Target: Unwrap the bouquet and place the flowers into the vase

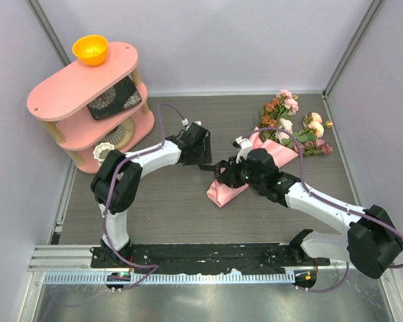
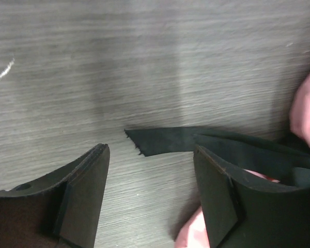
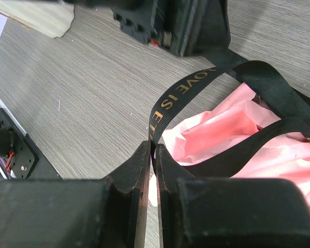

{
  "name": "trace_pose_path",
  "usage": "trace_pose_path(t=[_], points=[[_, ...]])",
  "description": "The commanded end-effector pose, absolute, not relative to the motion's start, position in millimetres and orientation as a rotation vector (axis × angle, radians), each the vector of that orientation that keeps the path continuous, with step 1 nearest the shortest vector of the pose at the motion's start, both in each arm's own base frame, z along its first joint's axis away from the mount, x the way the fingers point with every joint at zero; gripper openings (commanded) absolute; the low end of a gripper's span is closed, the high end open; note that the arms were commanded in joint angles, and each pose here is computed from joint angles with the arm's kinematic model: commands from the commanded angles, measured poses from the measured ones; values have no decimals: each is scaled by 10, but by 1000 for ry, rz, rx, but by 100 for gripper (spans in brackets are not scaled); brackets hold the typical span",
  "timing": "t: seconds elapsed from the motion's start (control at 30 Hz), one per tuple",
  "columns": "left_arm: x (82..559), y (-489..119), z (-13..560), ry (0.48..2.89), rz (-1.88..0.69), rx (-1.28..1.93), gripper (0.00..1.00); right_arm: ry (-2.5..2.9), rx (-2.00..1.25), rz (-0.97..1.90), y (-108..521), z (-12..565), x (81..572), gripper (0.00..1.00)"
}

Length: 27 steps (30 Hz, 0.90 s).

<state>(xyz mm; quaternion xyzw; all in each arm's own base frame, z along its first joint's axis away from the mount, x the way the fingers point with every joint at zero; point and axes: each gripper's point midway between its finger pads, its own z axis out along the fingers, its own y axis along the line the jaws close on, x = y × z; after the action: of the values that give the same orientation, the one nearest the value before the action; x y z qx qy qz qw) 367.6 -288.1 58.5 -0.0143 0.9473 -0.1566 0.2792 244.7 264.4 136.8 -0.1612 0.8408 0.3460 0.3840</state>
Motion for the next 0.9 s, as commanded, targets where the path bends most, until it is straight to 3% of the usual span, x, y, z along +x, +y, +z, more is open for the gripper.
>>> trace_pose_path(t=[0.0,0.13,0.23,0.27,0.43,0.57,0.63,0.7,0.87], points=[[3579,-2759,380,2566,-154,71,73,2073,-413,876,2671,1530,2526,15],[3584,-2844,212,2595,-152,102,76,2072,-412,892,2680,1521,2505,15],[3591,-2891,119,2607,-173,110,71,2082,-415,889,2678,1510,2499,15],[3581,-2902,96,2613,-176,113,62,2081,-411,886,2667,1514,2496,15],[3457,-2886,4,2637,-216,94,39,2074,-390,880,2631,1538,2487,16],[3461,-2911,166,2576,-281,119,8,2102,-393,850,2620,1466,2517,19],[3522,-2921,462,2500,-323,135,0,2132,-395,857,2645,1384,2510,22],[3566,-2986,879,2402,-403,166,0,2149,-417,879,2679,1334,2476,26],[3585,-3151,1657,2225,-579,220,0,2217,-460,875,2696,1133,2426,48]])
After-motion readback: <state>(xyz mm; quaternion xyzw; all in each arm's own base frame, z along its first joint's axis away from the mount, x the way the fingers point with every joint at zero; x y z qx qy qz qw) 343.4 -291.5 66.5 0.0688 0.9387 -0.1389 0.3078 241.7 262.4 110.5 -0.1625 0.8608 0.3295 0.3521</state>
